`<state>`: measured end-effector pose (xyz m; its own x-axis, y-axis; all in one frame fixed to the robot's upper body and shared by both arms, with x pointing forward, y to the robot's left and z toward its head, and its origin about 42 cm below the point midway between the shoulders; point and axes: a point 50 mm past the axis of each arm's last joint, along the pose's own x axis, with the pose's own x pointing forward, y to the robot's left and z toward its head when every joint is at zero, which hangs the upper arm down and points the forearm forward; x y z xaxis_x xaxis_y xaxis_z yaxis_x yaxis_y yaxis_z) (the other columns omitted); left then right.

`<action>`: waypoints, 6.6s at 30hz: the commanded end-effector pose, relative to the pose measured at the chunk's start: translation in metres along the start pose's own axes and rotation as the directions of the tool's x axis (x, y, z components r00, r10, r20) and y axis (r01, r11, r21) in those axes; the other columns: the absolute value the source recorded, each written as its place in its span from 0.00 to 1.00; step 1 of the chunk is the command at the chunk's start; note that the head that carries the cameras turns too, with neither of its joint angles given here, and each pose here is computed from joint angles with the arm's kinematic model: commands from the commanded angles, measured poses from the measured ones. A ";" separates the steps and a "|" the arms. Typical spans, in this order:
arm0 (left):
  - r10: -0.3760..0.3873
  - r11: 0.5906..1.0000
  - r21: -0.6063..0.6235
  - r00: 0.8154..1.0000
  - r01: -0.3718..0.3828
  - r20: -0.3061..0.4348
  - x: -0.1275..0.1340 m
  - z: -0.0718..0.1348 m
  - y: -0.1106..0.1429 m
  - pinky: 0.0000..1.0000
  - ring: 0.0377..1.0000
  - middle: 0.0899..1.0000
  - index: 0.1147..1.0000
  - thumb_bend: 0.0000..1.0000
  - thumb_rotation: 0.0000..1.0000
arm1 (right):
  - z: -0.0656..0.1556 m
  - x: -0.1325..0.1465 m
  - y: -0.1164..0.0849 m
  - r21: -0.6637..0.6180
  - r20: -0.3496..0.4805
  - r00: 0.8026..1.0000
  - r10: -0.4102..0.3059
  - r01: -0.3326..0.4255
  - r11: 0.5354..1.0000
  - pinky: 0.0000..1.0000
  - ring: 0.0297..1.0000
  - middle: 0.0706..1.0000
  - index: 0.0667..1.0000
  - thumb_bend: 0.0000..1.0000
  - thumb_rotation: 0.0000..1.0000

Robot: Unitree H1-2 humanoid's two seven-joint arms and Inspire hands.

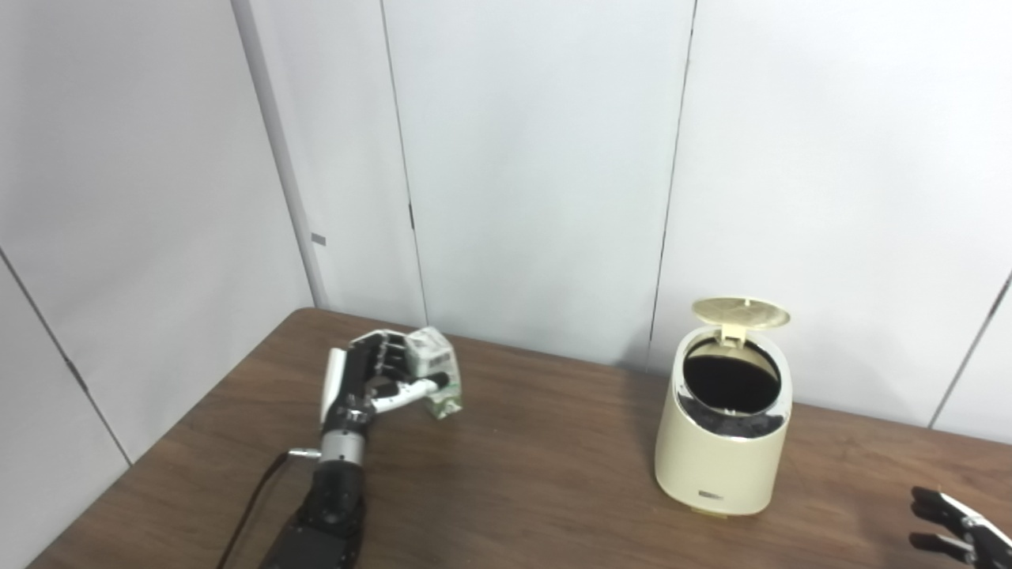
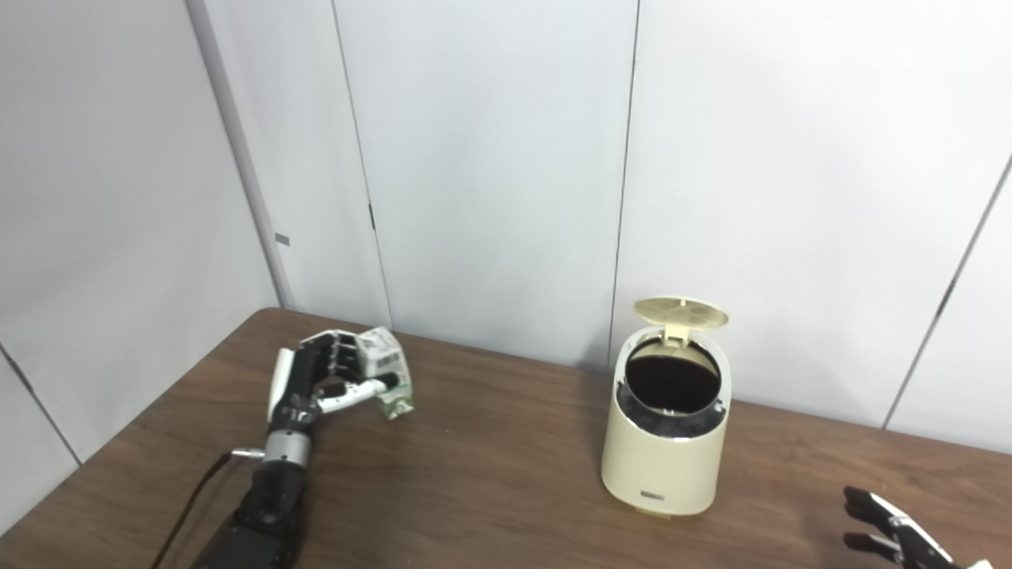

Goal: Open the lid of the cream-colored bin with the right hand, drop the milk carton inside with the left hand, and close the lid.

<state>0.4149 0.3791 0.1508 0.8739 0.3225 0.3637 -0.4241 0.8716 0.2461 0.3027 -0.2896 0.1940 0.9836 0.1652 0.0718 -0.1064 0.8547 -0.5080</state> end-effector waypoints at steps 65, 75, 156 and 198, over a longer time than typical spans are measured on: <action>-0.335 0.835 -0.230 0.793 0.500 0.509 0.014 0.187 -0.197 0.48 0.43 0.45 0.45 0.50 0.00 | 0.029 0.027 0.032 -0.004 0.113 0.989 -0.094 0.095 0.995 0.70 0.86 0.92 0.90 0.75 0.14; -0.294 0.891 -0.164 0.814 0.423 0.500 0.016 0.188 -0.210 0.48 0.43 0.44 0.45 0.50 0.00 | 0.029 0.025 0.033 -0.011 0.104 0.990 -0.093 0.094 0.995 0.69 0.85 0.91 0.90 0.76 0.18; -0.271 0.894 -0.190 0.827 0.406 0.493 -0.009 0.148 -0.099 0.55 0.65 0.70 0.71 0.69 0.12 | 0.035 0.028 0.025 0.006 0.119 0.991 -0.066 0.066 0.998 0.69 0.85 0.92 0.90 0.73 0.12; -0.394 0.869 -0.251 0.903 0.427 0.171 -0.095 0.044 -0.071 0.50 0.54 0.60 0.61 0.66 0.00 | 0.072 0.058 0.010 0.059 0.246 0.965 -0.093 0.081 0.995 0.79 0.88 0.90 0.91 0.71 0.40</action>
<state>0.3457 0.2709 0.1322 0.9335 -0.1123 0.3407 0.0660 0.9873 0.1445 0.3403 -0.2394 0.2242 0.9583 0.1777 0.2236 -0.0609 0.8919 -0.4482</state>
